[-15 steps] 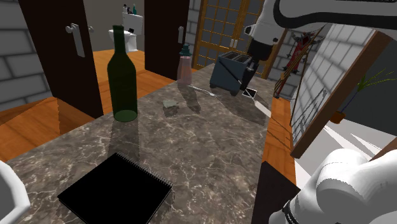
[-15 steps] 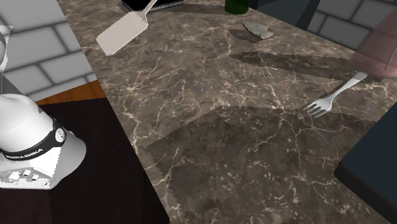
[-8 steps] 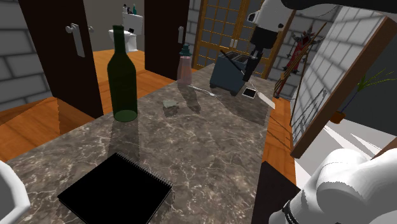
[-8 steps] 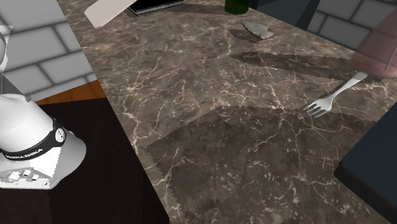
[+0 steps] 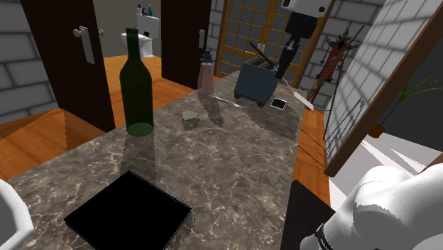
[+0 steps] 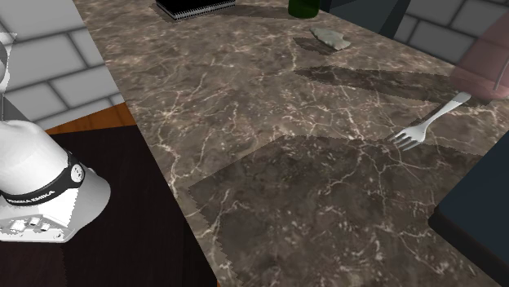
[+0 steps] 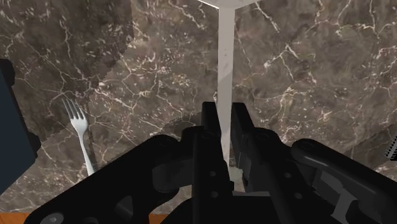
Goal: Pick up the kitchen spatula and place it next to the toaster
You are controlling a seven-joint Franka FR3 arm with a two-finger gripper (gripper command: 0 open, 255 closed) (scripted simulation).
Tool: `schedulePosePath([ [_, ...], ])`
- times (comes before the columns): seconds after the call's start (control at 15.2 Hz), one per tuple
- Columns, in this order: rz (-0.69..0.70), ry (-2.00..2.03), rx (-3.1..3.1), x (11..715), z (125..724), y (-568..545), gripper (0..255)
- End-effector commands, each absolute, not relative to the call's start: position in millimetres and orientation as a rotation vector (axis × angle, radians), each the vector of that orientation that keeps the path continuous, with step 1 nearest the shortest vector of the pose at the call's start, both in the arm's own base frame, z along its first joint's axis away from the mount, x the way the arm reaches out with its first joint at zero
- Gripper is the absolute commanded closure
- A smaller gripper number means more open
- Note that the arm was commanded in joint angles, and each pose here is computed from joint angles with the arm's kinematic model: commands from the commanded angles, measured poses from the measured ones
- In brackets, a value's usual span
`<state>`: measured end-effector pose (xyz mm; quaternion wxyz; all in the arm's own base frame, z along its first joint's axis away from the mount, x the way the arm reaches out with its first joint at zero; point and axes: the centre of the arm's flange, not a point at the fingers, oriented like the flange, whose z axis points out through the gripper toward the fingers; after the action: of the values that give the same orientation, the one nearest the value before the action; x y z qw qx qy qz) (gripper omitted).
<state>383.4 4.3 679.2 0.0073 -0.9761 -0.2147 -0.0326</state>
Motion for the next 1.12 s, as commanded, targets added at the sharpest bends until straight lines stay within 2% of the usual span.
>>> schedulePosePath([
  [0.0,-0.101,-0.671,-3.052,383.8,690.1,4.5,255],
  [0.13,-0.101,-0.671,-3.052,383.7,695.5,4.5,255],
  [1.06,-0.101,-0.671,-3.052,540.1,690.8,-72.0,255],
])
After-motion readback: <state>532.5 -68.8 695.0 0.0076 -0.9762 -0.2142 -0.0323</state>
